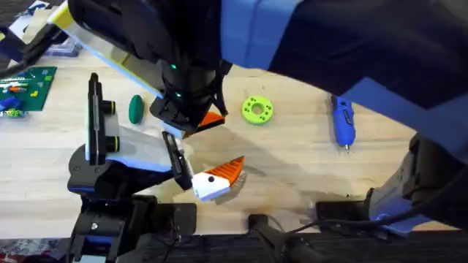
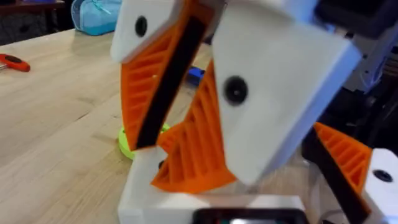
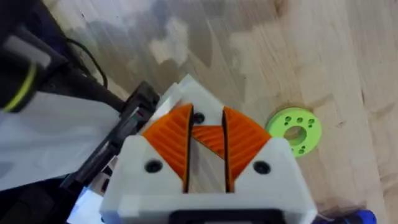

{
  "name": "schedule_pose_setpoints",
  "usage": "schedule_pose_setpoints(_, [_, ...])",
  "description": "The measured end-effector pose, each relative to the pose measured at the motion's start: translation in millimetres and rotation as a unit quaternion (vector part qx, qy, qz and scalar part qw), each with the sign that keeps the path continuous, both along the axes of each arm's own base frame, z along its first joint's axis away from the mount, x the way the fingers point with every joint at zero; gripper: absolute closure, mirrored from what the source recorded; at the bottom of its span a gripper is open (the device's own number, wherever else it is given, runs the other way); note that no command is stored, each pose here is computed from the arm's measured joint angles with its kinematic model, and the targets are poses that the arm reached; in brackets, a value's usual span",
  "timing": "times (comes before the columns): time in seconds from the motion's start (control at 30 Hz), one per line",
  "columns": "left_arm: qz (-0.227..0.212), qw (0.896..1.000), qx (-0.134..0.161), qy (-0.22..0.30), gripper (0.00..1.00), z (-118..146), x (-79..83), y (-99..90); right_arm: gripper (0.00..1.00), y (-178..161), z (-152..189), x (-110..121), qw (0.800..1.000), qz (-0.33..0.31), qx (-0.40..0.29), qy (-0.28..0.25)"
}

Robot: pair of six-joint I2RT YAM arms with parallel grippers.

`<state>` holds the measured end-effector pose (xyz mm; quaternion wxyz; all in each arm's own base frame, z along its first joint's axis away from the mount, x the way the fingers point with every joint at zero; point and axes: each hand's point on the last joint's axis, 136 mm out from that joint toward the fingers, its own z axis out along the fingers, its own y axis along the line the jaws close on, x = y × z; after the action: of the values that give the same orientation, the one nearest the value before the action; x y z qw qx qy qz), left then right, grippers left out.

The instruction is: Pick up the gripper from the table and insert it into the empty holder that is missing its gripper. Then pick up a screw, insert it into the mounting hole, and use the screwdriver to tighten it. Finally, clean up the table by picking up the vegetable and placing it into the bucket.

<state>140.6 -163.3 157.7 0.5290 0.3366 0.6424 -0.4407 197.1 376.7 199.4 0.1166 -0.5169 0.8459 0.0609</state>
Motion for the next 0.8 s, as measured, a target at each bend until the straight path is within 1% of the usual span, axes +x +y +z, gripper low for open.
schedule_pose_setpoints(0.13, [0.0, 1.0, 0.001, -0.003, 0.013, 0.3, -0.2, 0.0, 0.597, -2.3, 2.2, 2.4, 1.0, -0.005, 0.0, -0.004])
schedule_pose_setpoints(0.23, [0.002, 1.0, 0.002, -0.005, 0.013, 0.3, 0.6, 0.3, 0.472, -5.0, 4.0, 1.3, 1.0, -0.007, -0.002, -0.003])
schedule_pose_setpoints(0.27, [0.003, 1.0, 0.002, -0.006, 0.013, 0.3, 1.0, 0.5, 0.407, -6.1, 4.4, 0.8, 1.0, -0.007, -0.003, -0.003])
schedule_pose_setpoints(0.37, [0.006, 1.0, 0.003, -0.008, 0.013, 0.3, 2.0, 1.1, 0.103, -12.1, 6.8, 5.0, 1.0, -0.012, -0.009, -0.01])
schedule_pose_setpoints(0.4, [0.007, 1.0, 0.003, -0.009, 0.013, 0.3, 2.3, 1.2, 0.036, -14.1, 7.9, 6.8, 1.0, -0.014, -0.01, -0.013])
schedule_pose_setpoints(0.47, [0.007, 1.0, 0.004, -0.011, 0.013, 0.3, 2.4, 1.3, 0.009, -15.4, 8.9, 7.9, 1.0, -0.015, -0.01, -0.014])
schedule_pose_setpoints(0.8, [0.008, 1.0, 0.005, -0.012, 0.013, 0.4, 2.8, 1.4, 0.007, -15.2, 8.9, 7.8, 1.0, -0.015, -0.01, -0.014])
